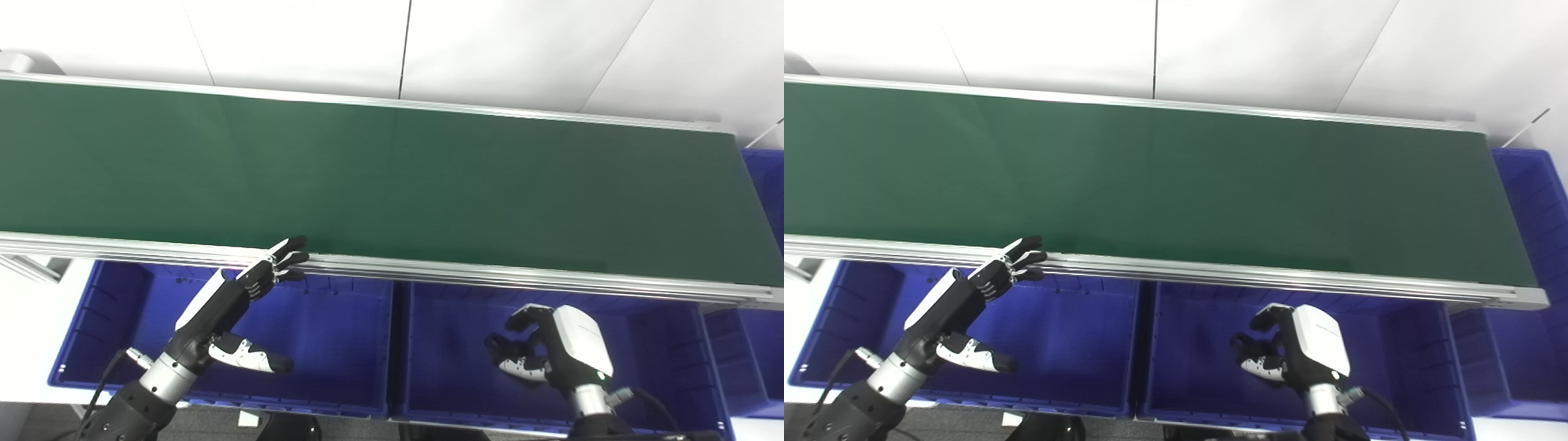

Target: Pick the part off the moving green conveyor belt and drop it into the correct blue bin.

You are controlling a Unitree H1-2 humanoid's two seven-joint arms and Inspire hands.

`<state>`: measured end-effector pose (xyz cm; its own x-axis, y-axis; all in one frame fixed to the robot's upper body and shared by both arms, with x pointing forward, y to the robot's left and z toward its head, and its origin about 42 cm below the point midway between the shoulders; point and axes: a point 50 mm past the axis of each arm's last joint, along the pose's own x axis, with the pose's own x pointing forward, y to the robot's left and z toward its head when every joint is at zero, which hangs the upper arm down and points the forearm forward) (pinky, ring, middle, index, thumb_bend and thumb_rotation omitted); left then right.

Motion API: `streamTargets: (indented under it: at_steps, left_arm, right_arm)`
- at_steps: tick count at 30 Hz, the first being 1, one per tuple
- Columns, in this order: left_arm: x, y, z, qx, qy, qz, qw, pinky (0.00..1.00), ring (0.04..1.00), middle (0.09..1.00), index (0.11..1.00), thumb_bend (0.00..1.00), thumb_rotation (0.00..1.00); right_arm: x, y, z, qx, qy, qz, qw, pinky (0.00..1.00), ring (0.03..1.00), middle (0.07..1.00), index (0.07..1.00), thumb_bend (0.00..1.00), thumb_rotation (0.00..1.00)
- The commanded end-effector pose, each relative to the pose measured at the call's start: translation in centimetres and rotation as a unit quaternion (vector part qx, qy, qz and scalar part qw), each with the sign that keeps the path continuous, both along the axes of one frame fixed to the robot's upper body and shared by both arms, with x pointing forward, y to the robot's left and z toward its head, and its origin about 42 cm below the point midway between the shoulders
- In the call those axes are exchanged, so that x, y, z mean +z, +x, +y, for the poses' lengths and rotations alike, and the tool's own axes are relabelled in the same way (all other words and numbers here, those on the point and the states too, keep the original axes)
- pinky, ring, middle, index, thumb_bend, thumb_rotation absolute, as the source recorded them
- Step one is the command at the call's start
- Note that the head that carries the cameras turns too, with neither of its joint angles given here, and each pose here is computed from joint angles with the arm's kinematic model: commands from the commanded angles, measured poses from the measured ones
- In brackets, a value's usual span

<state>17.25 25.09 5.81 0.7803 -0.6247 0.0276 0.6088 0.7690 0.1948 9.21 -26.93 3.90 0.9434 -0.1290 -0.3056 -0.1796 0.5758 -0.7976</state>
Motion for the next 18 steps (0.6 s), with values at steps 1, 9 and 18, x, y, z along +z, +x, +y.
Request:
streamTargets:
  at_steps: [1, 9, 18]
  left_arm:
    - [1.0, 0.7, -0.1, -0.003, -0.012, -0.033, 0.999, 0.83, 0.917, 0.967, 0.94, 0.93, 0.41]
    - [0.9, 0.8, -0.2, -0.004, -0.016, -0.031, 0.999, 0.83, 0.915, 0.965, 0.938, 0.93, 0.41]
    - [0.8, 0.8, -0.5, -0.004, -0.012, -0.032, 0.999, 0.83, 0.915, 0.964, 0.934, 0.94, 0.41]
  right_arm:
    - [1.4, -0.4, -0.2, 0.006, 0.015, -0.06, 0.998, 0.82, 0.882, 0.885, 0.811, 0.46, 0.0]
    - [3.1, -2.9, -0.2, -0.008, 0.082, -0.114, 0.99, 0.8, 0.904, 0.929, 0.884, 0.69, 0.84]
    - [4.4, -3.4, 1.7, 0.038, 0.142, -0.165, 0.975, 0.8, 0.892, 0.905, 0.904, 0.79, 0.84]
